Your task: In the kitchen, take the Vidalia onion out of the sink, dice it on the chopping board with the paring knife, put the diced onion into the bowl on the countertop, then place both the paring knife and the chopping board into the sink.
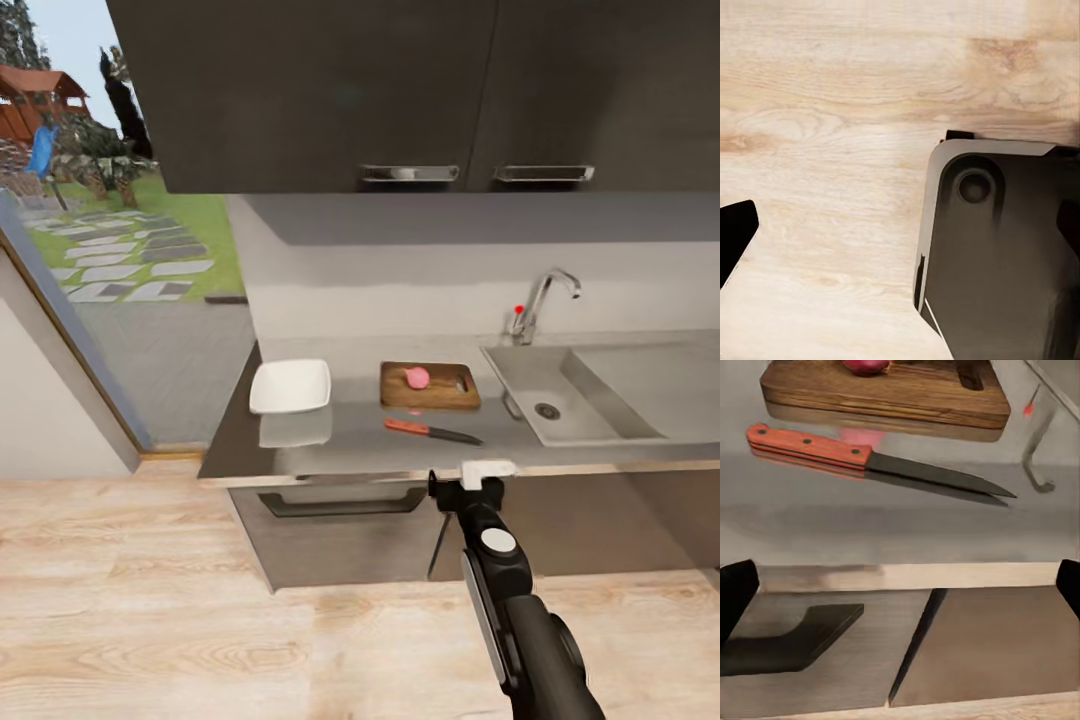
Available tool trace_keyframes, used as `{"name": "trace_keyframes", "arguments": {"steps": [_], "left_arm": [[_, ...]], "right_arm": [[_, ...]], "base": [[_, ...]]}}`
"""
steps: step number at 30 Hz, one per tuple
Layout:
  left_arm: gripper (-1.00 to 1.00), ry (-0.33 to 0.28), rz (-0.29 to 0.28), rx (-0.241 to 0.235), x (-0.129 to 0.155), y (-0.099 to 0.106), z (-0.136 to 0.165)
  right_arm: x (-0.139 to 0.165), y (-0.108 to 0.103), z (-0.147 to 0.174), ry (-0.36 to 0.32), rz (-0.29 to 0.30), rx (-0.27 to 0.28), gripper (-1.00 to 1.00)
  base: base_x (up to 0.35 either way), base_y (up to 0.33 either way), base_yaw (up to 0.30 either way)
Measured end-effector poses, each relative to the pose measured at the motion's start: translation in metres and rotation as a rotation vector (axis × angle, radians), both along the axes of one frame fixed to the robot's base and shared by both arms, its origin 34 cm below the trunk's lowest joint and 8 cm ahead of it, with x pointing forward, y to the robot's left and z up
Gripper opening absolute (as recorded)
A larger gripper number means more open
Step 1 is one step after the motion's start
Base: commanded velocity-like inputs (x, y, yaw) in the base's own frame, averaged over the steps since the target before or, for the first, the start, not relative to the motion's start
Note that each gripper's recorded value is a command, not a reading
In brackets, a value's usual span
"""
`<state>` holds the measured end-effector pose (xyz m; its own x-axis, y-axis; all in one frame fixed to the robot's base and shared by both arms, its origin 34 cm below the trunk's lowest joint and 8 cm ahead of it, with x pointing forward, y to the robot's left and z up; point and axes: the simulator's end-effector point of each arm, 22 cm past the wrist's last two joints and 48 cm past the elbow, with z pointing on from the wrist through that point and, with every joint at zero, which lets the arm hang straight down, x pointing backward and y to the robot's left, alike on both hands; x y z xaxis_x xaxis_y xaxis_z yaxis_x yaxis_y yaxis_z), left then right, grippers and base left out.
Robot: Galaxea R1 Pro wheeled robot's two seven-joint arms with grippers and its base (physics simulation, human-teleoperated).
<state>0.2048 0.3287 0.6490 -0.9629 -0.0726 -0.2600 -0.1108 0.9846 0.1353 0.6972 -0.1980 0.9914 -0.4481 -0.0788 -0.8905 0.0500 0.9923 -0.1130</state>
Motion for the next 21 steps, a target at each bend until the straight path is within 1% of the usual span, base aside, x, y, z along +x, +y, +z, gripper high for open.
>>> {"name": "trace_keyframes", "arguments": {"steps": [8,9,13,16,21], "left_arm": [[1.0,0.001,0.0,0.0,-0.001,0.0,0.0],[1.0,0.002,0.0,0.0,-0.001,0.0,0.0],[1.0,0.003,0.0,0.0,-0.002,0.0,0.0],[1.0,0.004,0.0,0.0,-0.002,0.0,-0.001],[1.0,0.006,0.0,-0.001,-0.003,-0.001,-0.001]], "right_arm": [[0.001,0.0,0.008,-0.014,-0.001,-0.001,1.0],[0.002,-0.002,0.013,-0.026,-0.004,0.0,1.0],[0.003,-0.003,0.019,-0.037,-0.008,0.001,1.0],[0.004,-0.005,0.022,-0.044,-0.011,0.002,1.0],[0.004,-0.007,0.023,-0.044,-0.018,0.002,1.0]], "base": [[0.257,0.225,0.0],[0.257,0.225,0.0],[0.246,0.216,0.0],[0.128,0.114,0.0],[0.021,0.019,0.0]]}}
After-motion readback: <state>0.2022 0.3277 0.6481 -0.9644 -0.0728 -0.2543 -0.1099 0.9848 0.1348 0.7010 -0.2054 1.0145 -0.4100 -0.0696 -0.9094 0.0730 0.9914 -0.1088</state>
